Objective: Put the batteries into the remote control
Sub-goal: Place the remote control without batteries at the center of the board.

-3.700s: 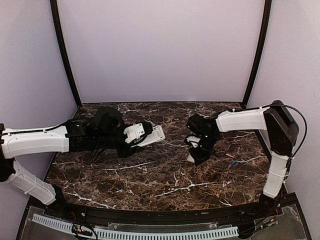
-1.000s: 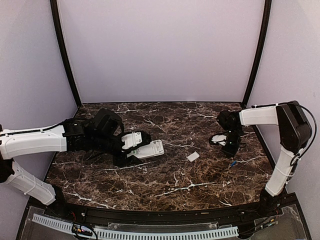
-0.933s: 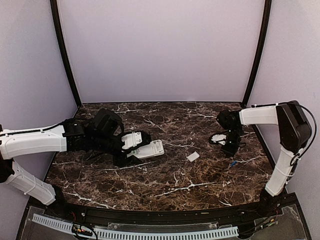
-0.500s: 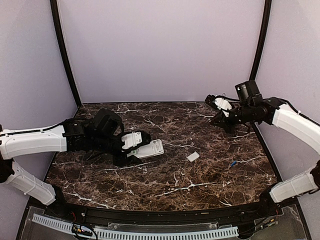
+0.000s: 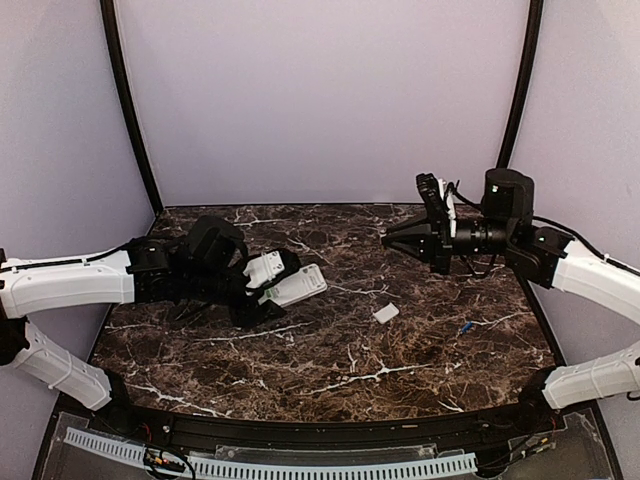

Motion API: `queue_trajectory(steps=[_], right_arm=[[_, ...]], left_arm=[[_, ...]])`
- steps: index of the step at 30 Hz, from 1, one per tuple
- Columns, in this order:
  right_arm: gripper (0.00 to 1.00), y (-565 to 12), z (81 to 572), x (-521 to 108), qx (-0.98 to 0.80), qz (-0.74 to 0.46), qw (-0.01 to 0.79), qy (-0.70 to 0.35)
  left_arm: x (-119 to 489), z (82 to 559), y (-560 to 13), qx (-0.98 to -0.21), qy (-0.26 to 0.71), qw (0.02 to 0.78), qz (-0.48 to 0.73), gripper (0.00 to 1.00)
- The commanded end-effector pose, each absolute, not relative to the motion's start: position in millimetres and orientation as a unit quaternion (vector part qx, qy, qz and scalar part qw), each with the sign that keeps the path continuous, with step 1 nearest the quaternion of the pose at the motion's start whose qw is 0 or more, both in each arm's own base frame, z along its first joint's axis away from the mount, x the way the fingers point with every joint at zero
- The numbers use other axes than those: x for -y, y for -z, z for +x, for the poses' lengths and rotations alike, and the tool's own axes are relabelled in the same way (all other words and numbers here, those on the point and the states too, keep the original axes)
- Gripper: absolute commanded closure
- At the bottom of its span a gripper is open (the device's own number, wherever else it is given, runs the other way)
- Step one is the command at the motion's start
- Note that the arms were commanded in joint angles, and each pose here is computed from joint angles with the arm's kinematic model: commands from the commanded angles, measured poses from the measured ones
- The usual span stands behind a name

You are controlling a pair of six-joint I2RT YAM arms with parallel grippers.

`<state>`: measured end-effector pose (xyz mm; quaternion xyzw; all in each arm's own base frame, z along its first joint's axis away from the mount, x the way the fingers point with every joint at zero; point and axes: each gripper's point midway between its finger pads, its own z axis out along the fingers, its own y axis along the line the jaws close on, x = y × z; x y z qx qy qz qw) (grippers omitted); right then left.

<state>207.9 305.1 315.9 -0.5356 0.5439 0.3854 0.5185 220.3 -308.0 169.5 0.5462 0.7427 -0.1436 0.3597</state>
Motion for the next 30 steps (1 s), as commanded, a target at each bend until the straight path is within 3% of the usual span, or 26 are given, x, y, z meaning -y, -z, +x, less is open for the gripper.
queue_trajectory(steps=[1,12,19,30], right_arm=[[1.00,-338,198,-311,-0.528,-0.515,0.516,-0.435],[1.00,-339,216,-306,-0.663,-0.362,0.434,-0.492],[1.00,-301,220,-292,-0.754,-0.273,0.361,-0.475],[1.00,-241,218,-286,-0.818,-0.238,0.280,-0.443]], left_arm=[[309,227,-171,-0.775,0.160,0.368,0.488,1.00],[304,228,-146,-0.820,0.131,0.343,0.439,1.00],[286,232,-121,-0.841,0.089,0.337,0.413,1.00],[296,222,-68,-0.874,0.072,0.243,0.414,1.00]])
